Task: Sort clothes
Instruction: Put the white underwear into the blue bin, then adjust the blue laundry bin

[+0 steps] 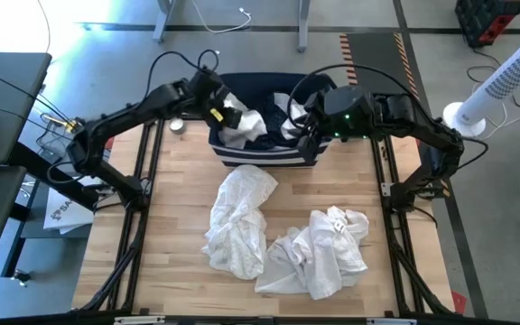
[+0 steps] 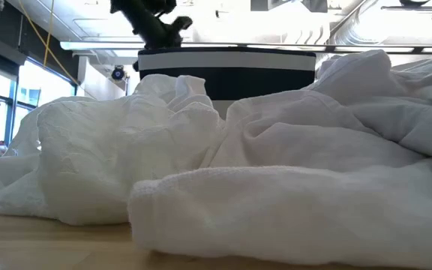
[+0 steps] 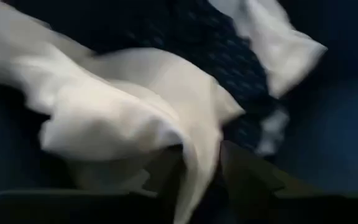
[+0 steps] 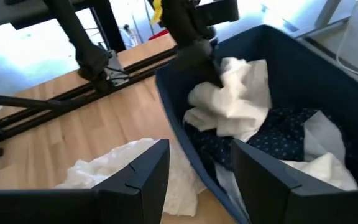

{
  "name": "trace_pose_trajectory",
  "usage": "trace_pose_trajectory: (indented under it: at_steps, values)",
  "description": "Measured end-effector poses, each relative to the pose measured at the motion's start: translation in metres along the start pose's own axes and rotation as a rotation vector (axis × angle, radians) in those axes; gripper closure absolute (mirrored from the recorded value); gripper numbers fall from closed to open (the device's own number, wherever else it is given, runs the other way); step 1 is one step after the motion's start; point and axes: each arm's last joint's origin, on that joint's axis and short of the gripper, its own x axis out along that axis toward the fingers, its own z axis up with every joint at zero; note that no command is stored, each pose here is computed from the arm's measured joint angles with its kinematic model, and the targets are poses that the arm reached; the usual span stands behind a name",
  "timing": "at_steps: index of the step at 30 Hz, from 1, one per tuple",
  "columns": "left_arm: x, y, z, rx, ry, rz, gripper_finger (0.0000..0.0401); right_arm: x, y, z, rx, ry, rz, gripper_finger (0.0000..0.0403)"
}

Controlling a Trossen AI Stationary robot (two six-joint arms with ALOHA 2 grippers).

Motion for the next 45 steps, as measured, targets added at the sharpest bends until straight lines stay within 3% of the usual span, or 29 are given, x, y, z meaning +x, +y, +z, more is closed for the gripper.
trace_pose_trajectory:
  at_steps: [2, 4, 10, 16, 20, 25, 28, 33, 38, 45]
  values:
    - [-0.002, 0.001, 0.004, -0.034, 0.024, -0.081, 0.0267, 0.000, -0.001, 0.000, 0.001, -0.002, -0.007, 0.0234]
    - [-0.009, -0.001, 0.008, -0.057, 0.016, -0.094, 0.0253, 0.000, -0.001, 0.000, 0.004, -0.003, -0.008, 0.0234]
    - [-0.075, -0.026, 0.024, -0.012, -0.183, -0.182, 0.0243, 0.000, -0.001, 0.000, 0.008, -0.003, -0.008, 0.0234]
    - [-0.099, -0.052, 0.028, 0.056, -0.302, -0.265, 0.0243, 0.000, -0.001, 0.000, 0.002, -0.003, -0.008, 0.0234]
    - [-0.063, -0.049, 0.025, 0.047, -0.154, -0.177, 0.0257, 0.000, -0.001, 0.000, -0.003, -0.001, 0.000, 0.0234]
    - [0.016, -0.024, 0.013, 0.005, 0.180, 0.048, 0.0286, 0.000, 0.000, 0.000, -0.003, 0.003, 0.012, 0.0234]
    - [0.052, -0.008, 0.010, 0.020, 0.298, 0.175, 0.0304, 0.000, 0.000, -0.001, 0.009, 0.012, 0.016, 0.0234]
    - [0.069, 0.002, 0.010, 0.100, 0.272, 0.377, 0.0337, 0.000, 0.001, -0.001, 0.050, 0.024, 0.035, 0.0234]
    - [0.043, -0.008, 0.031, 0.191, 0.167, 0.415, 0.0361, 0.000, 0.001, -0.001, 0.055, 0.024, 0.034, 0.0234]
    - [-0.051, -0.036, 0.048, 0.199, -0.017, 0.284, 0.0368, -0.008, -0.006, -0.005, 0.104, 0.039, -0.020, 0.0234]
